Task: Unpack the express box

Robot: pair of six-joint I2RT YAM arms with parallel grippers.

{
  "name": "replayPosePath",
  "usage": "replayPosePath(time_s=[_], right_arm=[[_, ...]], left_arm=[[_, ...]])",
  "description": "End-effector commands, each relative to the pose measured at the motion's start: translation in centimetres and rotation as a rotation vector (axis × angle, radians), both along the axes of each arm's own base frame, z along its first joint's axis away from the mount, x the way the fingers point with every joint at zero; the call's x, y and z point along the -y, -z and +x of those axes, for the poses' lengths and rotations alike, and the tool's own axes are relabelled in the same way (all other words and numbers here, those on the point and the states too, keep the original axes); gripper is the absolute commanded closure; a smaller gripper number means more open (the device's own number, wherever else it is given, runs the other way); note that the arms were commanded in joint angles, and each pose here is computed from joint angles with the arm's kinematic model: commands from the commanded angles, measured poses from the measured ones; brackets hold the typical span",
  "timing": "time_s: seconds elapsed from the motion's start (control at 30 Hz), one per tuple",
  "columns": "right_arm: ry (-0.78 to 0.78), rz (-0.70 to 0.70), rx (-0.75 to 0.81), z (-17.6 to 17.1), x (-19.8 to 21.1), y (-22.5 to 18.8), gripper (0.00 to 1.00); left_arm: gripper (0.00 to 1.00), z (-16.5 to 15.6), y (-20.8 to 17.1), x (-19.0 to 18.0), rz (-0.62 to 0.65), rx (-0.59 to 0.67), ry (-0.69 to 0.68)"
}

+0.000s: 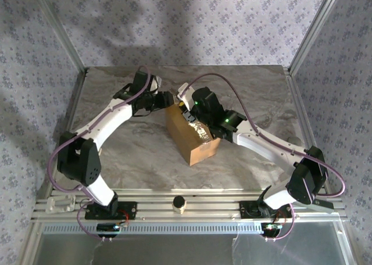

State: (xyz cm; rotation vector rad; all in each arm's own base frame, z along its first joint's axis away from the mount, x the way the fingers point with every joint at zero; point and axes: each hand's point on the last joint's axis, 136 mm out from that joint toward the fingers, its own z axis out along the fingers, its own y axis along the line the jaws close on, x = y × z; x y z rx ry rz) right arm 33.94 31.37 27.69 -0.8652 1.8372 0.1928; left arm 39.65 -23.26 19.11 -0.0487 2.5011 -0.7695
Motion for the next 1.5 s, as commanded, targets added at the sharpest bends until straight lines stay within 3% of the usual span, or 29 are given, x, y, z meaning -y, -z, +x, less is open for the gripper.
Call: replayPosePath(time_s=[0.0,0.47,1.47], right_arm=[[0.015,-0.039,-0.070,-0.8,1.2,1.8,1.00],[0.026,-0.026,-0.085,-0.5,1.3,1.9,1.00],[0.075,-0.060,-0.210,-2.7,1.0,4.7,1.00]], left_arm=[[0.49,0.1,-0.6,0.7,-0.006,0.002,0.070],[0.49,-0.1,1.4,1.5,-0.005,-0.058,0.136],[0.54,-1.2,7.5,0.0,0.015,-0.308,0.006]])
